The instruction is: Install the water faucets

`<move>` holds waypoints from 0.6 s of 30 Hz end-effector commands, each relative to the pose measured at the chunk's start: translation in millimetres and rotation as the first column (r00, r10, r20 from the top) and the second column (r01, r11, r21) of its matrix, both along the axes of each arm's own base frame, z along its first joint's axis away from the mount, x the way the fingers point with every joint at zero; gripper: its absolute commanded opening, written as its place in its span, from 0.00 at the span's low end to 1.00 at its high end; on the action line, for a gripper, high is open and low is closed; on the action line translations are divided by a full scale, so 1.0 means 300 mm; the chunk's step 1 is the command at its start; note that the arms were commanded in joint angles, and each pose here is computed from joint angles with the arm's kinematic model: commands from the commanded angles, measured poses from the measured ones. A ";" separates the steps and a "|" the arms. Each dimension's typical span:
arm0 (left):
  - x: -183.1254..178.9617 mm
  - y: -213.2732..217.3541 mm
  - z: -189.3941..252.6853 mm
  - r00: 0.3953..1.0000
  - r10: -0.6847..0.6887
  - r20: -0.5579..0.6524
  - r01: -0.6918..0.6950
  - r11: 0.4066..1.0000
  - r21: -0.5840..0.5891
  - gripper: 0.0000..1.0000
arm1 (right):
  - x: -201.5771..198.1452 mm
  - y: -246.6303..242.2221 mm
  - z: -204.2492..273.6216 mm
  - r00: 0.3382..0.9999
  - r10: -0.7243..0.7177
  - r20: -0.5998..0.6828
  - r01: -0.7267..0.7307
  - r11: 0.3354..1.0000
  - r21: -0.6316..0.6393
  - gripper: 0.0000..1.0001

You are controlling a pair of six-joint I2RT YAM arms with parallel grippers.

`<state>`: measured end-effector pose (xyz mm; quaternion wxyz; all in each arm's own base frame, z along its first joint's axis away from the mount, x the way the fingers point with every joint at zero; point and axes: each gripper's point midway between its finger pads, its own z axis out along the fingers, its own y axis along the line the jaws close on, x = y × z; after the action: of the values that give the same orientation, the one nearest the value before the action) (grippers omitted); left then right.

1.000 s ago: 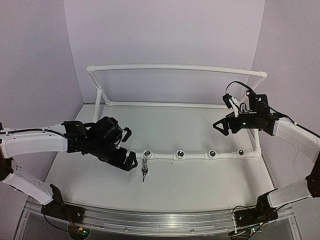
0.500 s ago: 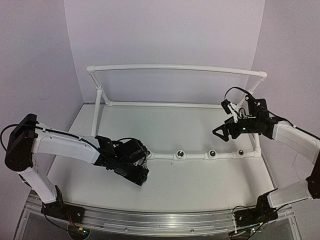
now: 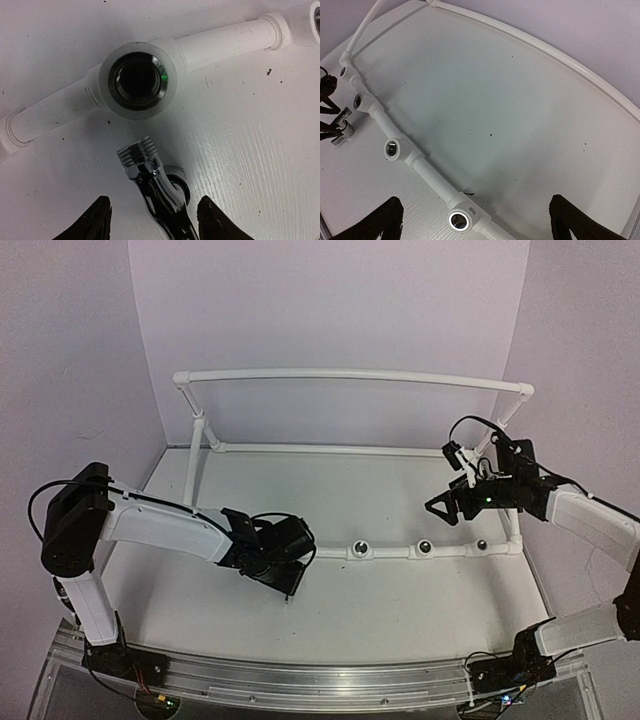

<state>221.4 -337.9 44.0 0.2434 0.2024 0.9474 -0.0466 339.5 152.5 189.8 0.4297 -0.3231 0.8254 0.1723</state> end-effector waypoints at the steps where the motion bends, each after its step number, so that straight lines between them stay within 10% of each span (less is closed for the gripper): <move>1: 0.040 -0.009 0.049 0.997 0.054 0.047 -0.054 0.999 0.003 0.53 | 0.002 0.006 0.027 1.000 0.008 0.030 -0.008 1.000 0.001 0.98; 18: -0.019 0.010 0.043 0.998 0.053 -0.041 -0.053 0.998 -0.019 0.09 | -0.009 0.032 0.039 0.998 0.046 0.034 -0.047 0.999 0.016 0.98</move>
<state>221.6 -335.3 46.3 0.2374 0.1737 0.9549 -0.0414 339.3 152.9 189.9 0.4297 -0.3238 0.8250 0.1732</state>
